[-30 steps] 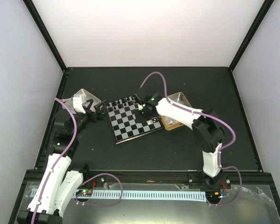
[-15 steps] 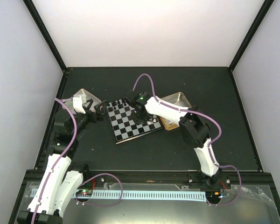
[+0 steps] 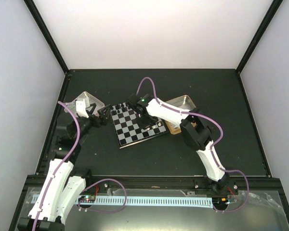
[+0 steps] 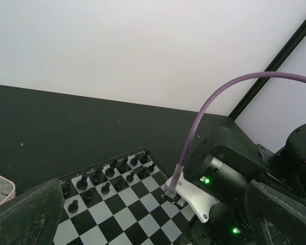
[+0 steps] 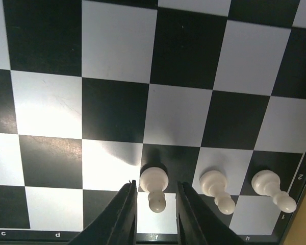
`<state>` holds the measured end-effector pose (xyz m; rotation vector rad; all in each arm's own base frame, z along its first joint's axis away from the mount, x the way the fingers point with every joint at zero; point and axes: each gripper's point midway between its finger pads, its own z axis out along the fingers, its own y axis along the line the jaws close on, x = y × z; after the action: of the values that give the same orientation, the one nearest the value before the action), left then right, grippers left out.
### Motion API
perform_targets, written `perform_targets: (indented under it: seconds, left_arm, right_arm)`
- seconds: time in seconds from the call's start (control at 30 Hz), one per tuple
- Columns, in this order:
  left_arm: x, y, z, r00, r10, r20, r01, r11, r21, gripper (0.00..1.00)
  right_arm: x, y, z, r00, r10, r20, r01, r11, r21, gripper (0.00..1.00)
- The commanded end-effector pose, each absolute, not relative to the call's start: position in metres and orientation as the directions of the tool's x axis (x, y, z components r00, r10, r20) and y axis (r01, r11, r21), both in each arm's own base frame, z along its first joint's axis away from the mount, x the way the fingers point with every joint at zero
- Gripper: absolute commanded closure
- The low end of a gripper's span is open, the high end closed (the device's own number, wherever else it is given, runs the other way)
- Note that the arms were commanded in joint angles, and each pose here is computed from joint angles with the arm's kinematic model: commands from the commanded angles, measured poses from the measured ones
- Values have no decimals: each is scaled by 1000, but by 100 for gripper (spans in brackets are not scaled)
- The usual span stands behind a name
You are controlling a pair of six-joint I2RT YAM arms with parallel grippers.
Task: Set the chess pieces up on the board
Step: Place the chess piece on the chessboard, then pick up the chess piece from the storage box.
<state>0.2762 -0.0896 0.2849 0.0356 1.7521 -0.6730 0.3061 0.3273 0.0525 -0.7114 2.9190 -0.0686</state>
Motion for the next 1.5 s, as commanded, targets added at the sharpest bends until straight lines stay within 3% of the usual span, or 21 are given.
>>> perform_targets:
  seconds: [0.0, 0.57, 0.8, 1.0, 1.17, 1.47]
  left_arm:
    - [272, -87, 310, -241, -312, -919, 381, 841, -385, 1]
    - [270, -88, 310, -240, -313, -919, 387, 837, -386, 1]
    - [271, -88, 311, -239, -312, -920, 389, 837, -385, 1]
    - [271, -89, 311, -236, -312, -920, 389, 838, -384, 1]
    - [271, -89, 312, -235, -312, -921, 391, 837, -384, 1]
    - [272, -89, 311, -235, -317, -919, 393, 834, -388, 1]
  right_arm:
    - [307, 324, 55, -881, -459, -113, -450, 888, -94, 77]
    - [311, 319, 62, -884, -439, -163, -426, 898, -110, 86]
    - [312, 323, 68, -879, -443, -178, -433, 897, -93, 80]
    - [324, 333, 127, -857, -372, -356, -406, 914, 22, 73]
    - [347, 289, 158, -844, -213, -493, -271, 961, 49, 70]
    - [374, 199, 108, -920, 4, -391, -43, 993, 113, 69]
